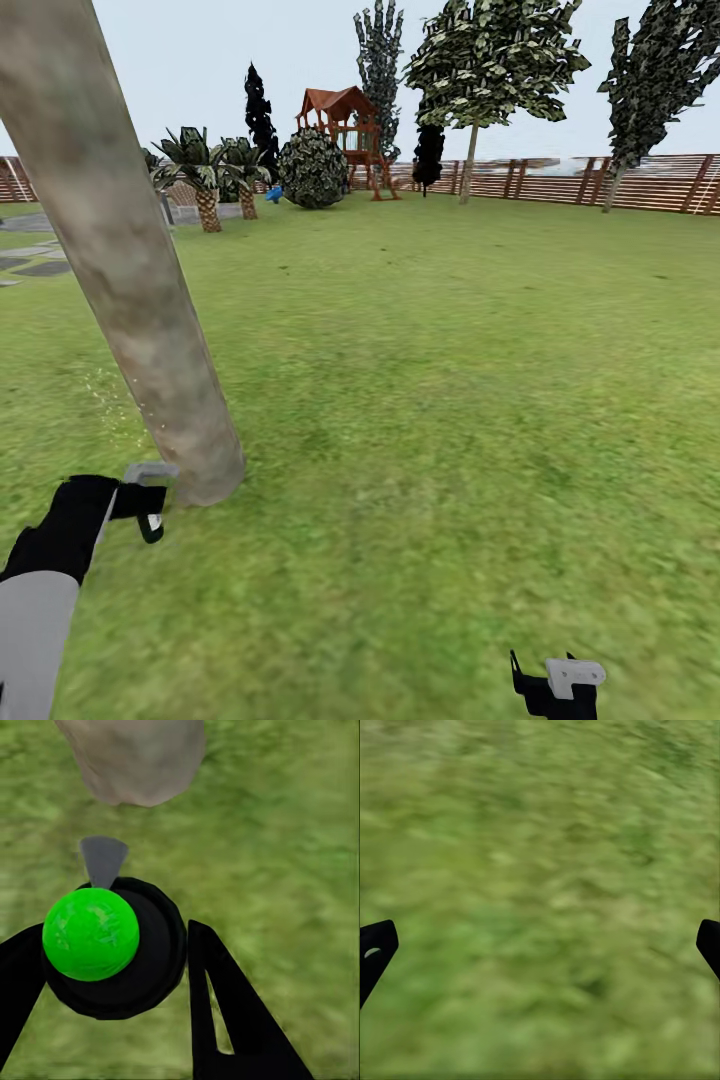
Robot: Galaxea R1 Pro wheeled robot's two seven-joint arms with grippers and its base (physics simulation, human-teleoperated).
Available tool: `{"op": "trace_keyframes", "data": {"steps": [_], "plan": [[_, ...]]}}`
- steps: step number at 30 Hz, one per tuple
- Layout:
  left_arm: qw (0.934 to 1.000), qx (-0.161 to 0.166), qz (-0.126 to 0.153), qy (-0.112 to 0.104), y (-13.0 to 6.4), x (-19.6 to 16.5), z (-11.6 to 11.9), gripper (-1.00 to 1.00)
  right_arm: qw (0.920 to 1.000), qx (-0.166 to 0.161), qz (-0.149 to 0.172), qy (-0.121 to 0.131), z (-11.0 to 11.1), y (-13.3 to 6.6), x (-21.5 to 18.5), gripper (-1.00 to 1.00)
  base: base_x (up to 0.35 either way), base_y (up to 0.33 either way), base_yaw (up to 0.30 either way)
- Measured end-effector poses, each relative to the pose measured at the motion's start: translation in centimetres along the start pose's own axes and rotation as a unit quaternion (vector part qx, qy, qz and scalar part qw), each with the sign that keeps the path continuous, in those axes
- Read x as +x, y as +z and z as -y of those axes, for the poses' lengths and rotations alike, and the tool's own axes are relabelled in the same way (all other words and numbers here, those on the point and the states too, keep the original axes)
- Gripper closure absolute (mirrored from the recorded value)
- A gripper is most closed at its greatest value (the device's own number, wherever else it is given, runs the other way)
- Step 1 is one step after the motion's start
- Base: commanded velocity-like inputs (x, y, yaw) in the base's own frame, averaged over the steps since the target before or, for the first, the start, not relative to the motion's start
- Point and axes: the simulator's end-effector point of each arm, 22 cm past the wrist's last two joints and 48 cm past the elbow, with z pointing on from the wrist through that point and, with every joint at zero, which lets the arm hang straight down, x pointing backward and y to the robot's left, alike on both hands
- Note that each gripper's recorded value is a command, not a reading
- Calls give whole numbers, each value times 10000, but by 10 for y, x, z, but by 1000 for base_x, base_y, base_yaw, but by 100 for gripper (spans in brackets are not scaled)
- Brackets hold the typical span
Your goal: In the garden, pick up the pesticide atomizer on the floor and spray pesticide onto both trees until each tree trunk is fully covered.
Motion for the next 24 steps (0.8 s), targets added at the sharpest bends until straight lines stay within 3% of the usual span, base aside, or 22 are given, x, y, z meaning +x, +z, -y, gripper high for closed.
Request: {"op": "trace_keyframes", "data": {"steps": [4, 6, 8, 10, 11, 15, 19, 22, 24], "plan": [[9998, 39, -186, -22, 5, 2, -8, 100, 10000, 0, 0, -1, 0, 0, 0, -100, 0, 0, 0], [9997, 92, -217, 56, 7, -4, 1, 100, 10000, -4, 0, -6, 0, 0, 0, -100, 0, 0, 0], [9994, 268, -226, 83, 11, -7, 27, 100, 10000, -4, -5, -5, 0, 0, 0, -100, 0, 0, 0], [9993, 313, -115, 151, 12, -11, 37, 100, 10000, -3, -2, -4, 0, 0, 0, -100, 13, 0, 0], [9993, 315, 70, 207, 12, -19, 38, 100, 10000, -2, 0, -3, 0, 0, 0, -100, 151, 0, 0], [9986, 227, 349, 313, 10, -30, 31, 100, 10000, 0, 2, 0, 0, 0, 0, -100, 268, 0, 58], [9987, 212, 343, 303, 12, -28, 31, 100, 10000, -6, 1, 4, -1, 0, 0, -100, 206, 0, 231], [9995, 145, 199, 202, 20, 5, 19, 100, 10000, -7, -2, 3, -1, 0, 0, -100, 20, 0, 40], [9993, 120, 321, 135, 23, 19, 11, 100, 10000, -6, -1, 4, -1, 0, 0, -100, 3, 0, 5]]}}
